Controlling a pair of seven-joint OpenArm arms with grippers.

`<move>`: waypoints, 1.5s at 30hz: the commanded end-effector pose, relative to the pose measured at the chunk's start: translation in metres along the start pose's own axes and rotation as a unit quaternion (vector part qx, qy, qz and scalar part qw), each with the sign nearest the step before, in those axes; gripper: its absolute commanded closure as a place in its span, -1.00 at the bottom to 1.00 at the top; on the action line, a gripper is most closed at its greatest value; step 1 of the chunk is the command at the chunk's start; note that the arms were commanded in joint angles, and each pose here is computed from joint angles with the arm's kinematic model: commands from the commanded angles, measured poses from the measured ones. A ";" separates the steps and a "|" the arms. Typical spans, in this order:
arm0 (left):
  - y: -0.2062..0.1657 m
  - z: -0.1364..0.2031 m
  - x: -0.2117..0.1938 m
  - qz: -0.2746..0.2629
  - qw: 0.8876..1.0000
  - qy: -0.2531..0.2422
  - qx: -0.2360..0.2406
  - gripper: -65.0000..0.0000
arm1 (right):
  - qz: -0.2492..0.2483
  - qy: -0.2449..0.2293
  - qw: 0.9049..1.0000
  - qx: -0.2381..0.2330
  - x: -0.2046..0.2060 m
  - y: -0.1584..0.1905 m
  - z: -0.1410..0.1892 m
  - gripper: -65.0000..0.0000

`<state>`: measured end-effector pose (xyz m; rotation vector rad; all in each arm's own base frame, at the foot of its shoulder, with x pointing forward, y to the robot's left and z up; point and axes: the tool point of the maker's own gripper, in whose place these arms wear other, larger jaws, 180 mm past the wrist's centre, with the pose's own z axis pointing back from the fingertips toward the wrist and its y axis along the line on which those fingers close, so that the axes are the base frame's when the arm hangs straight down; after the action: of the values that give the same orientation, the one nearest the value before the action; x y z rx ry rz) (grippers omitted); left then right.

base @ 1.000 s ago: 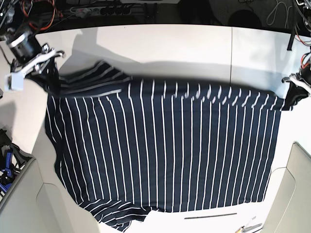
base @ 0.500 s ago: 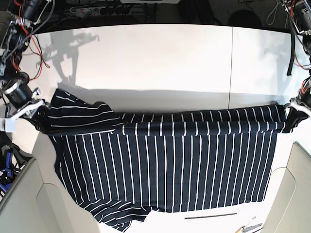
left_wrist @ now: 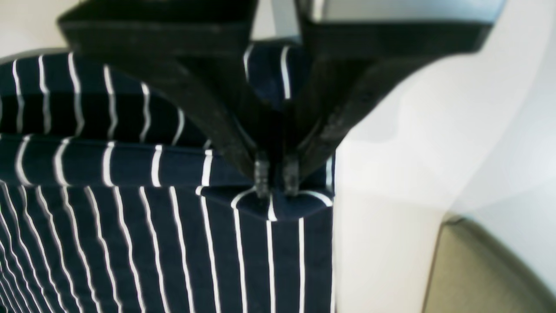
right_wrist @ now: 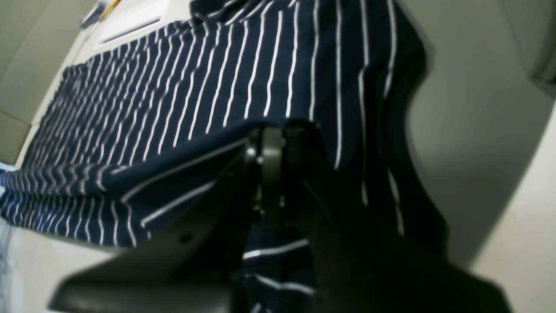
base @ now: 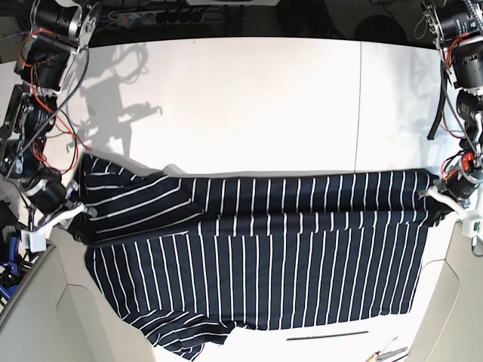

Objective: Fold the T-shirt properly
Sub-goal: 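Lift the shoulder edge and fold it over toward the hem, then release the folded edge and raise both grippers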

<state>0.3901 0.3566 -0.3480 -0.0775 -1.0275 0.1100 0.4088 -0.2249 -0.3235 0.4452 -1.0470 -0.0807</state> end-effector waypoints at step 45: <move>0.008 0.057 -0.025 0.050 0.997 0.018 -0.054 0.06 | -0.123 -0.078 0.984 -0.103 -0.037 -0.084 0.130 -0.15</move>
<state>0.3196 0.3534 -0.3604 -0.2458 -0.9398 0.1609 0.2852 -0.3244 -0.3502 0.3902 -1.0600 -0.4672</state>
